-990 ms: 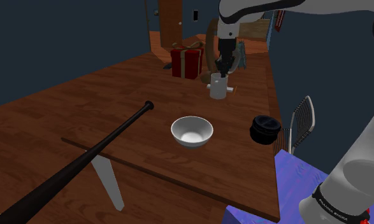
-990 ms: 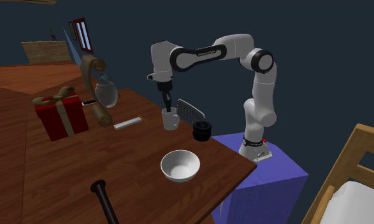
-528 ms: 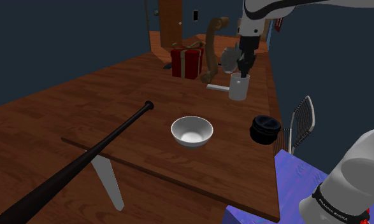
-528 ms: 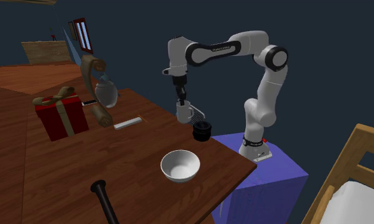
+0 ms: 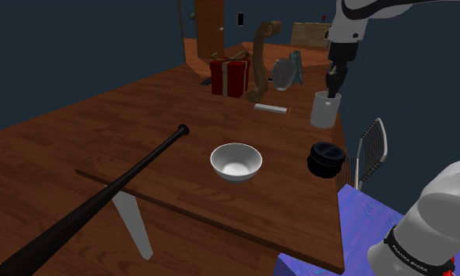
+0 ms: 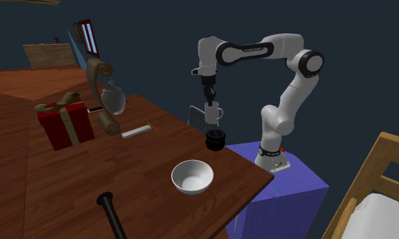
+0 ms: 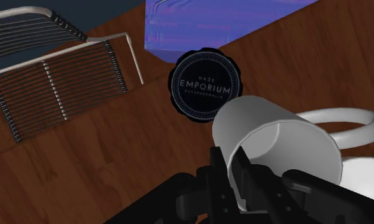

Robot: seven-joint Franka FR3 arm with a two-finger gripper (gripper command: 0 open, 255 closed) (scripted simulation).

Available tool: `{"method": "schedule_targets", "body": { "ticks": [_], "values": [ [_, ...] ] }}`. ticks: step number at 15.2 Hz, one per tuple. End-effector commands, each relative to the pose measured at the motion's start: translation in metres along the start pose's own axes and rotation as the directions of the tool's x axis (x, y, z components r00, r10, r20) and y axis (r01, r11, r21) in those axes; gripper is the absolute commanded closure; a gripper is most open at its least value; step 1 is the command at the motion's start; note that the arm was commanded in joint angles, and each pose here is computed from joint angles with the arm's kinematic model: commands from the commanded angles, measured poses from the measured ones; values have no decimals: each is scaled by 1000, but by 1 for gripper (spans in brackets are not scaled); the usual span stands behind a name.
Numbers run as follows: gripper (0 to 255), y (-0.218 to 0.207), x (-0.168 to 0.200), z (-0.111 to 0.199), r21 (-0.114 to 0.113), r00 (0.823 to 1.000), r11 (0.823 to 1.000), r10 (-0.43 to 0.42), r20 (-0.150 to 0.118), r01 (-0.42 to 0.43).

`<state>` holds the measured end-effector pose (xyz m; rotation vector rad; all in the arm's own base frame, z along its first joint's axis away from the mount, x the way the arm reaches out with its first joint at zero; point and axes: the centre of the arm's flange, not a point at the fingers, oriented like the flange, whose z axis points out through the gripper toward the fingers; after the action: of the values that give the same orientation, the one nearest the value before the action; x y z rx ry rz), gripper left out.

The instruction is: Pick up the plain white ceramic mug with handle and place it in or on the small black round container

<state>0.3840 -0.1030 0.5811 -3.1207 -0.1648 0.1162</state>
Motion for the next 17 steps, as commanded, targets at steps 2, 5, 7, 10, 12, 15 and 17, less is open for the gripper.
{"method": "schedule_targets", "body": {
  "ticks": [2,5,7,10,12,15,17],
  "values": [
    [255,10,-40,-4,1,1000,1000,-1,0,1],
    [255,15,-56,5,1,1000,1000,-1,0,1],
    [255,15,-55,16,1,1000,1000,-1,0,1],
    [255,16,-54,31,1,1000,1000,-1,0,1],
    [255,16,-53,42,1,1000,1000,-1,0,1],
    [255,16,-52,58,1,1000,1000,-1,0,1],
    [255,16,-51,68,1,1000,1000,-1,0,1]
  ]
}}
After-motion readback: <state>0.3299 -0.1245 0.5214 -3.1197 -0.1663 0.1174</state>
